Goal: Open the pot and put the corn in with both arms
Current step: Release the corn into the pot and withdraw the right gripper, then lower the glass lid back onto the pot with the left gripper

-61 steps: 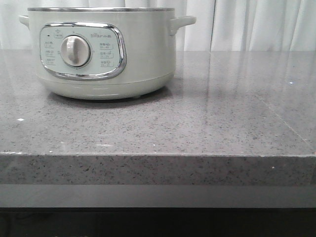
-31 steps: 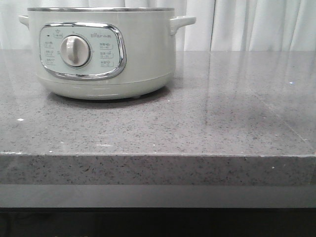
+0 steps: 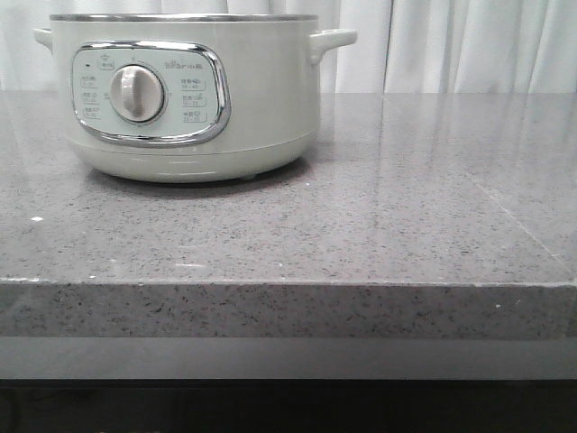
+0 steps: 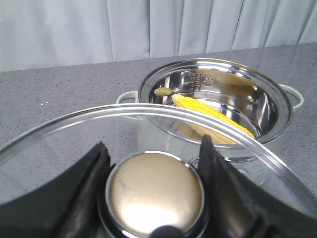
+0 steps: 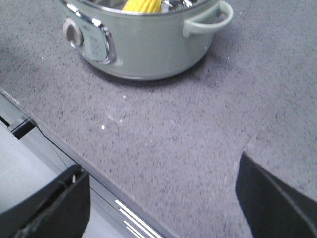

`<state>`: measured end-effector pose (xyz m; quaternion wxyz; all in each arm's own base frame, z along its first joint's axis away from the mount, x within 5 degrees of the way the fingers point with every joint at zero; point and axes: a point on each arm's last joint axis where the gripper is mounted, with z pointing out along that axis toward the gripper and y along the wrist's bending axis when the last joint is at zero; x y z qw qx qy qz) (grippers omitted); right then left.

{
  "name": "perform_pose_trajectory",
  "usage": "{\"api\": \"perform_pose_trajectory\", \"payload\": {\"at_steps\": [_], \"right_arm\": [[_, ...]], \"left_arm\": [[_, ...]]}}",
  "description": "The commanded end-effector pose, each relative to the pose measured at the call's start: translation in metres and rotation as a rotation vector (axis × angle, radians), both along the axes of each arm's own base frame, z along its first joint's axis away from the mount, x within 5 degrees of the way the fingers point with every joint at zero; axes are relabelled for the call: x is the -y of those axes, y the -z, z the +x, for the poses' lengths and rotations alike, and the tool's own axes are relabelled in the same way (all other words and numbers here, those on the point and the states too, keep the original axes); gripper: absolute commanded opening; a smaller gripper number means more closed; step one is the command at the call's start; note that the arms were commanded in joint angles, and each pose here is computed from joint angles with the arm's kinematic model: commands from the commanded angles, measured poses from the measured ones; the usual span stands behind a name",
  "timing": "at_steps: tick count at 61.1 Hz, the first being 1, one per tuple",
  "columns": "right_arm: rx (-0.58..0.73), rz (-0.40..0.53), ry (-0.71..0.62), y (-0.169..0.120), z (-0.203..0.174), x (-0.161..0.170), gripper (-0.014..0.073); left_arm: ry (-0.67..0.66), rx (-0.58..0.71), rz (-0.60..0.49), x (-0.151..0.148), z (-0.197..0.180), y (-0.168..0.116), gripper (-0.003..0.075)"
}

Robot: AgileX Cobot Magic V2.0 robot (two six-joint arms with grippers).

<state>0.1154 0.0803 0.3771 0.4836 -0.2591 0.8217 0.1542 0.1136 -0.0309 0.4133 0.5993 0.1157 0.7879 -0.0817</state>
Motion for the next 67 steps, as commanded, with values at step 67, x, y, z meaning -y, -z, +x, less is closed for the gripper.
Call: {"api": "perform_pose_trajectory", "payload": {"at_steps": [67], "right_arm": [[0.109,0.066,0.008,0.004,-0.024,0.018,0.0613]], "left_arm": [[-0.005,0.231,-0.173,0.006,0.021,-0.030,0.0249]]}}
